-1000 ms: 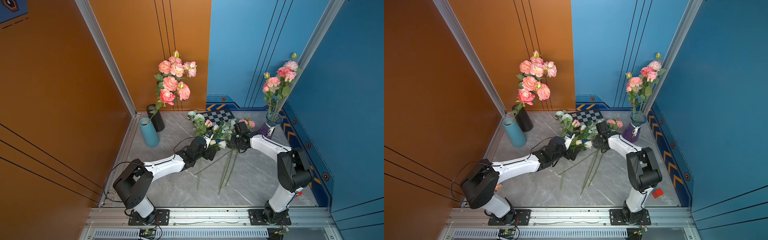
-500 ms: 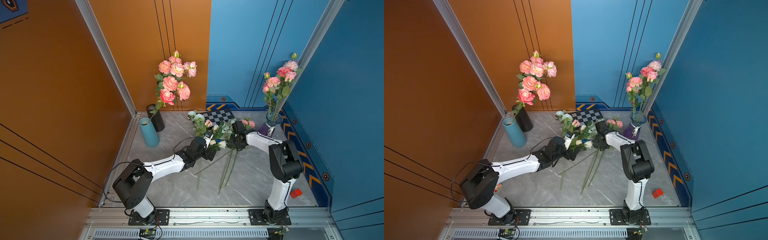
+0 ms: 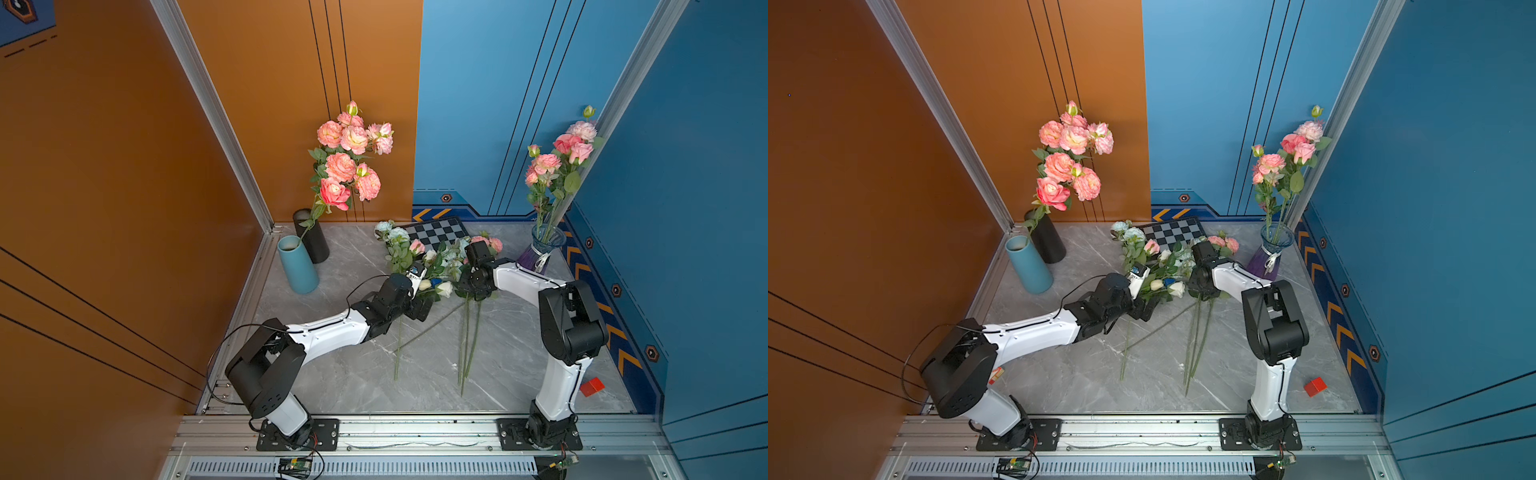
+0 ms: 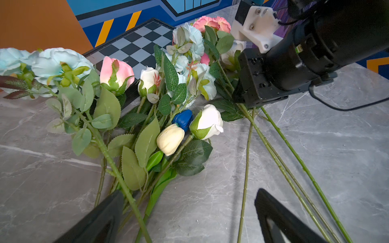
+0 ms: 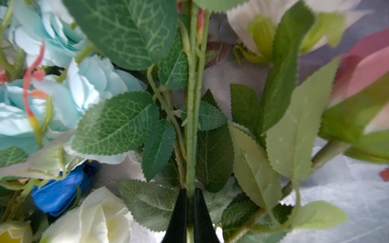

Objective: Place the pink flowers into the vase
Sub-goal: Pick up the flower at the center of the board.

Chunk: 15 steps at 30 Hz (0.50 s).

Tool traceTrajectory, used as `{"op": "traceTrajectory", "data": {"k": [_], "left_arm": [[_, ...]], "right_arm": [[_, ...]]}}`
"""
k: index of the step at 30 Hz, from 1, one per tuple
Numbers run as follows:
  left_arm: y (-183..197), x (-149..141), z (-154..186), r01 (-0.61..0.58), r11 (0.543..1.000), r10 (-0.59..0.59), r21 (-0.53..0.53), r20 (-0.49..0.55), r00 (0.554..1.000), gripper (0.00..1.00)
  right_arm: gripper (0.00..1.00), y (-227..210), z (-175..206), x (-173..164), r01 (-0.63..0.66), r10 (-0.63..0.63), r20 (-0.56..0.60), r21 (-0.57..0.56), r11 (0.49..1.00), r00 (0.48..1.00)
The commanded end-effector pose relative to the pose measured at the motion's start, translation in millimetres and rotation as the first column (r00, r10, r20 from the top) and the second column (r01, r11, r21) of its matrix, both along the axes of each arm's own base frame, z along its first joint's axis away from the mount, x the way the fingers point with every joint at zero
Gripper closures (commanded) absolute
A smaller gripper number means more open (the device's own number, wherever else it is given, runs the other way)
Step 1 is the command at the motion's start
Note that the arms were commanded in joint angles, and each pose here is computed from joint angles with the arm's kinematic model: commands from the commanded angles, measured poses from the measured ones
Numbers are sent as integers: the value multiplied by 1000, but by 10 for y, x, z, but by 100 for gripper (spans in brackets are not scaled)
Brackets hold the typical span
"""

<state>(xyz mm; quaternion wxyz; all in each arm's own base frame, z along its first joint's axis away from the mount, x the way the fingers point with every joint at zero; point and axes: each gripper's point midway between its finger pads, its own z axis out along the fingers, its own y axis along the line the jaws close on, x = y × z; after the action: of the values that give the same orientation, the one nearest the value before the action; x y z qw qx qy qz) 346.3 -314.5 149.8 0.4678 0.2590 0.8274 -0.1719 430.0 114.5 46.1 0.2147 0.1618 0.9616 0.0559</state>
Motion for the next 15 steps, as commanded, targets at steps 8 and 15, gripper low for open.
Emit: {"op": "traceTrajectory", "data": {"k": [8, 15], "left_arm": [[-1, -64, 99, 8, 999, -7, -32, 19, 1000, 1], [-33, -88, 185, 22, 997, -20, -76, 28, 999, 1]], "right_arm": [[98, 93, 954, 144, -4, -10, 195, 67, 998, 981], [98, 189, 1322, 201, -37, 15, 261, 80, 996, 965]]}}
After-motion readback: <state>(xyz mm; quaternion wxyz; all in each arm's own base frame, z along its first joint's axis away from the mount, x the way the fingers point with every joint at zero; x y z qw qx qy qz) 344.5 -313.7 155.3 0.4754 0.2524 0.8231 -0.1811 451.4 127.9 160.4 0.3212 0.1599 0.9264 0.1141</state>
